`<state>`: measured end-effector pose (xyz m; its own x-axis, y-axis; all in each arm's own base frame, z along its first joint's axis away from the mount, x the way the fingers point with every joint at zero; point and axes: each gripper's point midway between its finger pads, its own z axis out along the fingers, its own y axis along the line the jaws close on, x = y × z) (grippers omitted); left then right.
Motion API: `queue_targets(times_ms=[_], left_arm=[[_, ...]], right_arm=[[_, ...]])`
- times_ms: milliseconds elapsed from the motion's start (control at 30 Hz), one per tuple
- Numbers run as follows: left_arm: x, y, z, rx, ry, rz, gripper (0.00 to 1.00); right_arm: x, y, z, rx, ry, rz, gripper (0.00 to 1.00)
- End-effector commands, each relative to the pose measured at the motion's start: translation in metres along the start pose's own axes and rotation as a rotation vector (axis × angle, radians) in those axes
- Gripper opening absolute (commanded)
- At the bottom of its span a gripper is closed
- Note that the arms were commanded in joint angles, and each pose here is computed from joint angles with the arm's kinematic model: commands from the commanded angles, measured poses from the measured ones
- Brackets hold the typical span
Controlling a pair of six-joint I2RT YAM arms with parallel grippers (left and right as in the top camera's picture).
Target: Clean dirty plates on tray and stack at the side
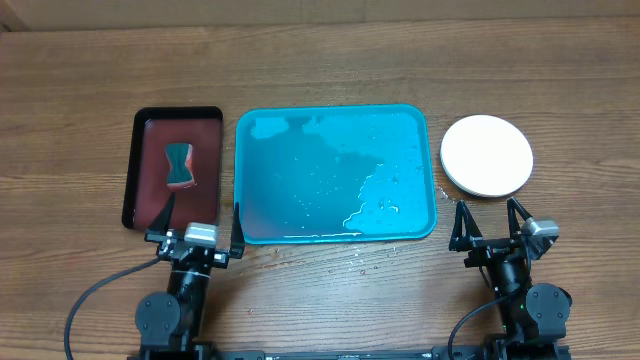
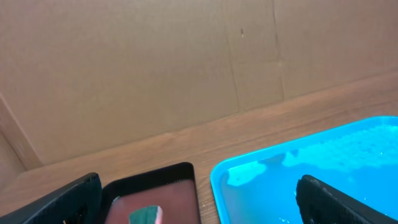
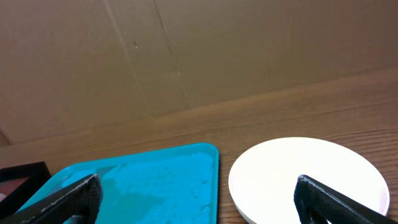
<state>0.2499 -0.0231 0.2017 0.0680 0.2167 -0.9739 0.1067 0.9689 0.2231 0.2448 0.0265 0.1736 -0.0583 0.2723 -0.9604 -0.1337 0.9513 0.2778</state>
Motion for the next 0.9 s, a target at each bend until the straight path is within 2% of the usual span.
queue_targets(times_ms=[0,333,867], left_arm=[[0.003,-0.005,-0.003,0.015,-0.037,0.03,1.0],[0.042,-0.011,-0.007,0.034,0.107,0.013,1.0],[0.043,-0.01,-0.007,0.029,0.108,-0.015,1.0]], right_arm=[[0.003,0.002,0.0,-0.012,0.001,0.003,1.0],[0.003,0.002,0.0,-0.012,0.001,0.002,1.0],[0.003,0.002,0.0,-0.012,0.001,0.003,1.0]])
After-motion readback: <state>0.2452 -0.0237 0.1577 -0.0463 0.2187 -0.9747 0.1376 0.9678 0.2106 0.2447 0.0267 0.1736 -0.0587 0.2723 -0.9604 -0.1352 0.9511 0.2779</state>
